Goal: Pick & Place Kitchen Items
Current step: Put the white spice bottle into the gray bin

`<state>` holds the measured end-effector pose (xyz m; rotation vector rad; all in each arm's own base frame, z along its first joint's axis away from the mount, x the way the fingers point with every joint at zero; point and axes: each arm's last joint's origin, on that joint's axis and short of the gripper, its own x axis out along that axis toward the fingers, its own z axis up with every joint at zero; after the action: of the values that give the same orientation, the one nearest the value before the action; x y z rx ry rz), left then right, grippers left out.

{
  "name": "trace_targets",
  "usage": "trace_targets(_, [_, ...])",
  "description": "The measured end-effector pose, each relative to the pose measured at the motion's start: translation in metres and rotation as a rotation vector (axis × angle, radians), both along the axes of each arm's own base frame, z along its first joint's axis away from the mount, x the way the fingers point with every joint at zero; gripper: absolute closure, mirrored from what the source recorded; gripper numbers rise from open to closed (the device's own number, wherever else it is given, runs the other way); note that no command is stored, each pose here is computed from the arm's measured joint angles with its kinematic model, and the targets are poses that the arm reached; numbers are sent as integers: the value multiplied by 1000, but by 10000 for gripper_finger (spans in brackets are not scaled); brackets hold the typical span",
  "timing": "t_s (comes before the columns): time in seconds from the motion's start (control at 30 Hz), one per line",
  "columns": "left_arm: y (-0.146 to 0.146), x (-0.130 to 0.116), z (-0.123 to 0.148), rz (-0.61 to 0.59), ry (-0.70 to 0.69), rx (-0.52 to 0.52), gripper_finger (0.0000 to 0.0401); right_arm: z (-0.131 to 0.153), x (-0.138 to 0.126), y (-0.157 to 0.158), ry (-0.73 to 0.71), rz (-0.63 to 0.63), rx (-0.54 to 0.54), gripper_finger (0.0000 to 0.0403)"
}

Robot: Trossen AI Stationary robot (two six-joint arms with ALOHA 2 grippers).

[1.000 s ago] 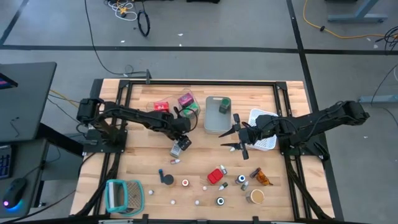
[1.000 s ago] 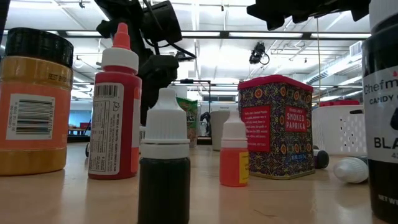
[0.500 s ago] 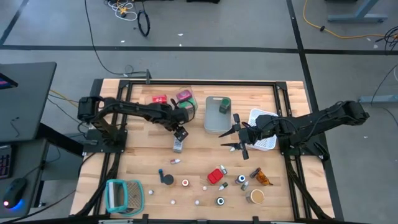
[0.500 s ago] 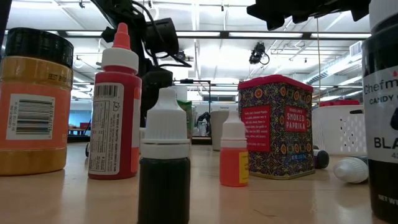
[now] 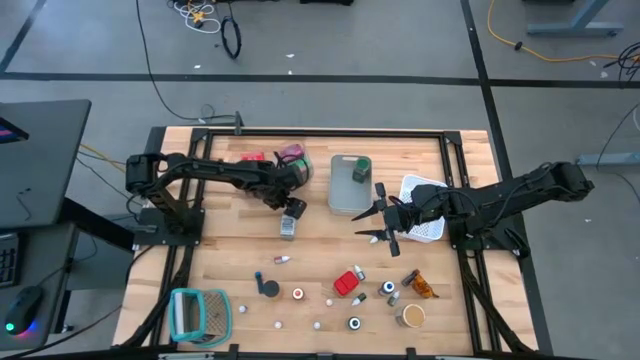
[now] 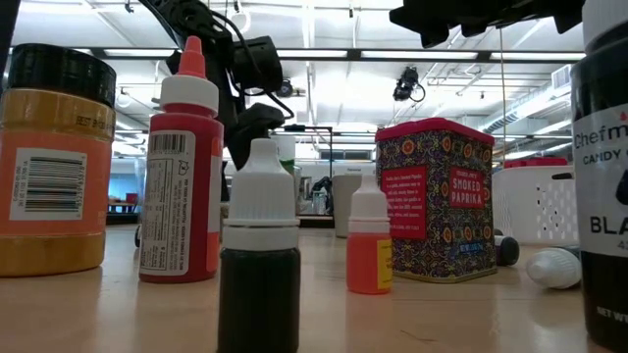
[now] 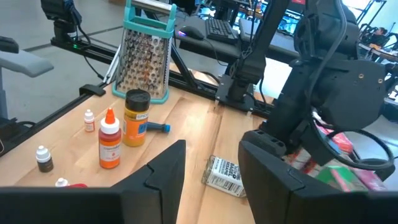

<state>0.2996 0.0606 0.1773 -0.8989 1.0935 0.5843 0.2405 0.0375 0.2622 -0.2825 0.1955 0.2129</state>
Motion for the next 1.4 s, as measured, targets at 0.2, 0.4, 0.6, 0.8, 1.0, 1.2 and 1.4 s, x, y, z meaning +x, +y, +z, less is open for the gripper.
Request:
trace_targets(0.2, [-8, 1, 0, -20, 1, -3, 150, 0, 0, 0, 0, 0, 0, 246])
trace_targets(0.4, [0, 2, 13, -69, -3, 23, 150, 0, 0, 0, 0, 0, 0, 246])
trace_targets(0.6, [20, -9, 27, -54, 137, 158, 150, 0, 0, 0, 1, 0, 0, 246])
trace_targets(0.8, [32, -6, 53, -47, 92, 118, 150, 0, 0, 0, 2, 0, -1, 246])
trace_targets(1.0, [37, 3, 92, -84, 51, 214, 150, 0, 0, 0, 0, 1, -4, 246])
trace_targets(1.2, [13, 11, 96, 22, 22, 163, 150, 0, 0, 0, 7, 0, 0, 246])
trace_targets(1.4, [-26, 12, 86, 29, 69, 160, 150, -1, 0, 0, 9, 0, 0, 246])
